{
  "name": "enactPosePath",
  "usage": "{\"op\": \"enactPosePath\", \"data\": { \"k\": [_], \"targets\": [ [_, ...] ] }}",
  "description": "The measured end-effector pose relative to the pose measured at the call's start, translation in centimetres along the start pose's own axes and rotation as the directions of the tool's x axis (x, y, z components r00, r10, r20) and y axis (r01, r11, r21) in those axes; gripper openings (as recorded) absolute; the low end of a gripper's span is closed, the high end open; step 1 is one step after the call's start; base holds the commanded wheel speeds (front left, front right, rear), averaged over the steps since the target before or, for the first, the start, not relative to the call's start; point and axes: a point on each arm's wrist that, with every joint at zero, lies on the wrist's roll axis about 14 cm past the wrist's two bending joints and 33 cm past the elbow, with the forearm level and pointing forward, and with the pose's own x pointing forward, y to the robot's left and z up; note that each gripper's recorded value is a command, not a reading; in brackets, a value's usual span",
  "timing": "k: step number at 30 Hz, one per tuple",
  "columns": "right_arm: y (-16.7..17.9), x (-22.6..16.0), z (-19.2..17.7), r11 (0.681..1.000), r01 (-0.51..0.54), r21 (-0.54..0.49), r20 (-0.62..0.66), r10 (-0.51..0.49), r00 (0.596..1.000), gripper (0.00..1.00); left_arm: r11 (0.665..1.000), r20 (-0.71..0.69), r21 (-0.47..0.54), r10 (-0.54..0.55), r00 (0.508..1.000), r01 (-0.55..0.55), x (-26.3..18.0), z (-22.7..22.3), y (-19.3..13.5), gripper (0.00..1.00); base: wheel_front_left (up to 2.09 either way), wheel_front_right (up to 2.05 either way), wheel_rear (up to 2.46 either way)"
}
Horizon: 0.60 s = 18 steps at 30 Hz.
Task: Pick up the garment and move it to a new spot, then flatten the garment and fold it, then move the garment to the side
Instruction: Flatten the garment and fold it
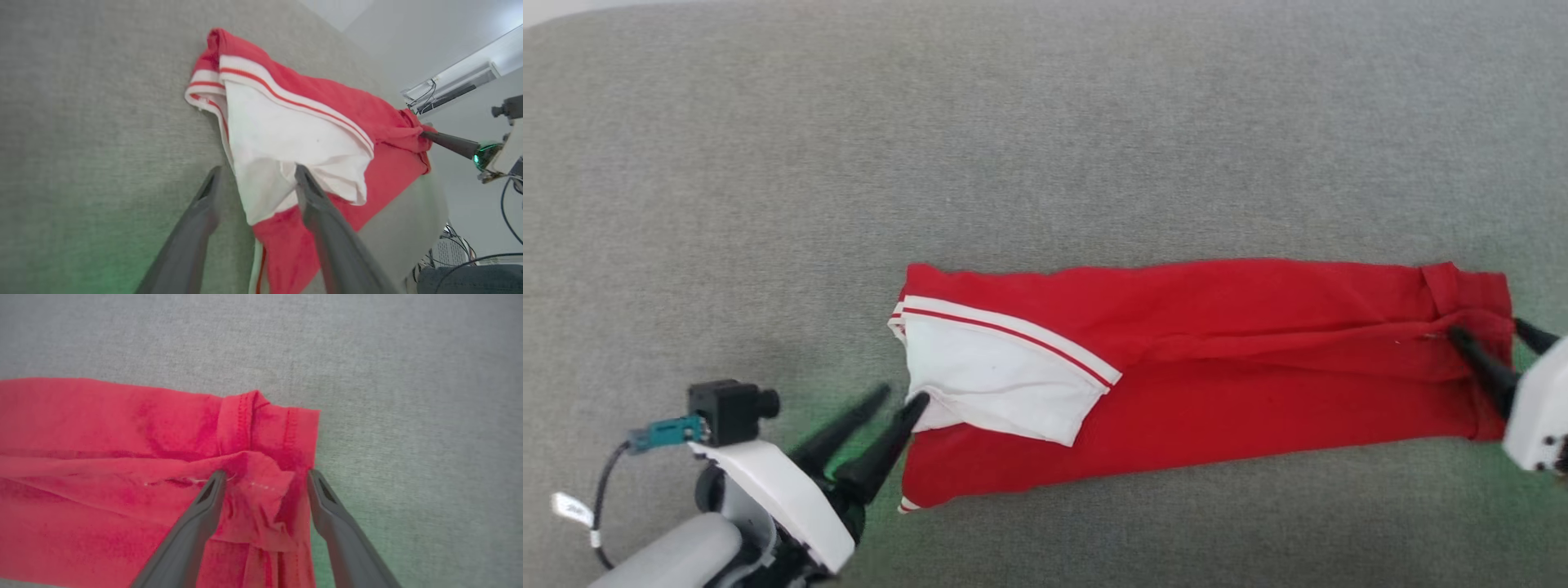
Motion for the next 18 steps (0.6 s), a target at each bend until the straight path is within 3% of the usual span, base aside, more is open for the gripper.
{"op": "enactPosePath", "data": {
  "k": [6, 13, 18],
  "targets": [
    [-2.0, 0.0, -0.5, 0.997, 0.049, 0.065, -0.038, -0.047, 0.998, 1.0, 0.999, 0.197, -0.003, 0.05, 0.979, -0.05, -0.9, 3.0, 0.3, 1.0, 0.0, 0.0, 0.0],
    [-0.9, 1.1, -2.5, 0.996, 0.024, 0.091, -0.139, -0.011, 0.99, 1.0, 0.986, 0.337, 0.046, 0.136, 0.932, -0.16, -2.7, 3.9, 1.4, 1.0, 0.0, 0.0, 0.0],
    [-0.3, 1.8, -3.1, 0.994, 0.01, 0.104, -0.184, 0.01, 0.983, 1.0, 0.954, 0.409, 0.153, 0.176, 0.895, -0.257, -4.0, 4.6, 1.9, 1.0, 0.0, 0.0, 0.0]
  ]
}}
